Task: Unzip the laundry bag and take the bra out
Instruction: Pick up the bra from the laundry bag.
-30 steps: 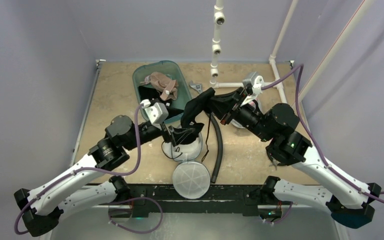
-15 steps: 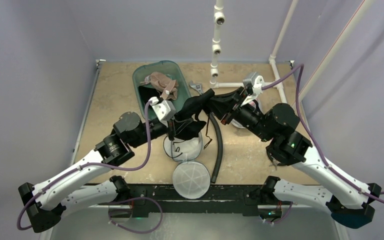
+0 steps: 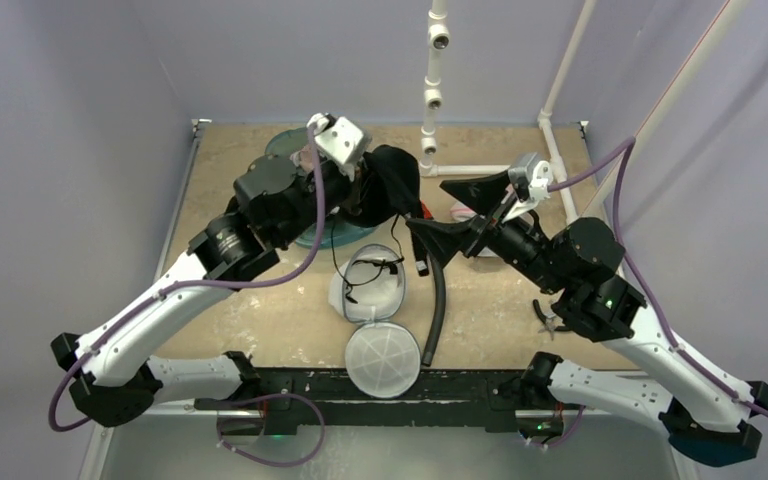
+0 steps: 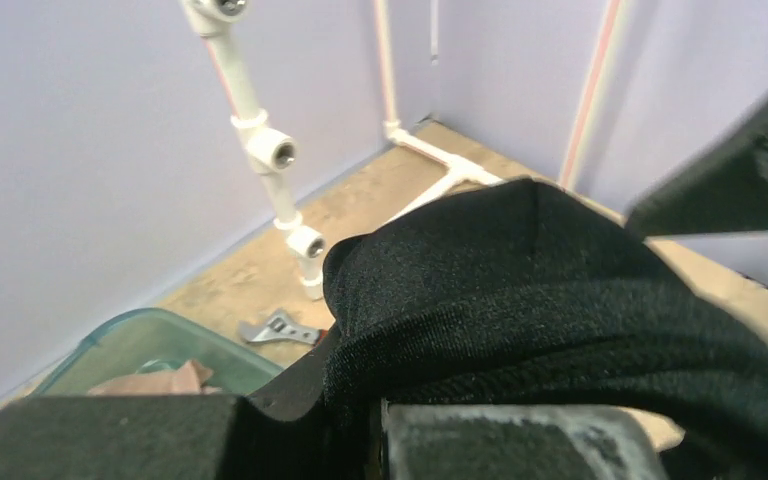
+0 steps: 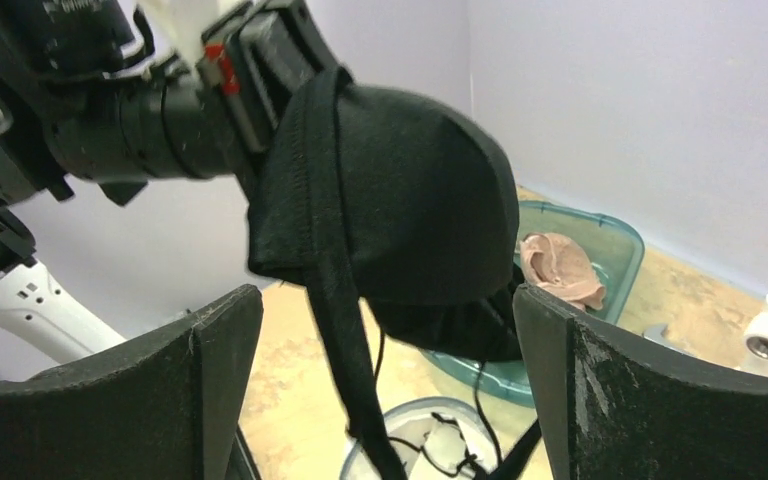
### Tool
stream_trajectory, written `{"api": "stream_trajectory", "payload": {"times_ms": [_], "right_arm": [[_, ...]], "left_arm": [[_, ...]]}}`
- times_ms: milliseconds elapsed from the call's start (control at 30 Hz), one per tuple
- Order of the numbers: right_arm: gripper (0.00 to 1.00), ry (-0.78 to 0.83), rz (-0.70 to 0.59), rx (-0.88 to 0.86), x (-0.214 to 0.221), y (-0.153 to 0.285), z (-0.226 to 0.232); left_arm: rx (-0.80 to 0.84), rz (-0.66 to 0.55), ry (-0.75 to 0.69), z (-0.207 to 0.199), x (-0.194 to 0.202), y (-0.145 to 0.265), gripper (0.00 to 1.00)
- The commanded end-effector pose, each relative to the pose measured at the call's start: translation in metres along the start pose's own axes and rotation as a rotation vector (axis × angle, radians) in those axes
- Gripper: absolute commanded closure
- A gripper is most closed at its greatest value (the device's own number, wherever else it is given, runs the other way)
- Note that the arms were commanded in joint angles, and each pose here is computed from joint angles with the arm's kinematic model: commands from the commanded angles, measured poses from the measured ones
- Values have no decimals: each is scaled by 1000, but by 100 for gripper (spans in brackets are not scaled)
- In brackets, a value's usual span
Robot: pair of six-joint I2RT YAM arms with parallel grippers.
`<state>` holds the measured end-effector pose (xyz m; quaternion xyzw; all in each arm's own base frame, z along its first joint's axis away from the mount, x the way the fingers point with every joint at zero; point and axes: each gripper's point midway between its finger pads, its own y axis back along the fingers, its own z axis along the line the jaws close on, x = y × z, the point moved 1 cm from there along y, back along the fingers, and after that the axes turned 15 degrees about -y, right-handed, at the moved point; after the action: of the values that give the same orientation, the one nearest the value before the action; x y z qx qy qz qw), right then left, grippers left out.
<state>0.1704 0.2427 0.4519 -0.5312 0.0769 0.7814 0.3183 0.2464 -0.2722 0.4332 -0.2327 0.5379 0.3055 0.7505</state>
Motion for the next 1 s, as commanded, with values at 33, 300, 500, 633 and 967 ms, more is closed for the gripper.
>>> {"api": "stream_trajectory", "payload": {"times_ms": [33, 300, 500, 633, 967], "right_arm": [[2, 32, -4, 48, 0, 10, -10], [2, 56, 26, 9, 6, 25, -5], [2, 61, 12, 14, 4, 34, -6], [2, 61, -8, 50, 6, 37, -15], [2, 16, -137, 159, 2, 50, -39]], "left_arm": [[-200, 110, -80, 48, -17, -4, 100], [-355, 215, -157, 83, -24, -21, 100], [-470, 213, -204, 112, -46, -20, 100], [-464, 132, -198, 118, -77, -14, 100], [-489, -86, -119, 131, -138, 18, 100]]}}
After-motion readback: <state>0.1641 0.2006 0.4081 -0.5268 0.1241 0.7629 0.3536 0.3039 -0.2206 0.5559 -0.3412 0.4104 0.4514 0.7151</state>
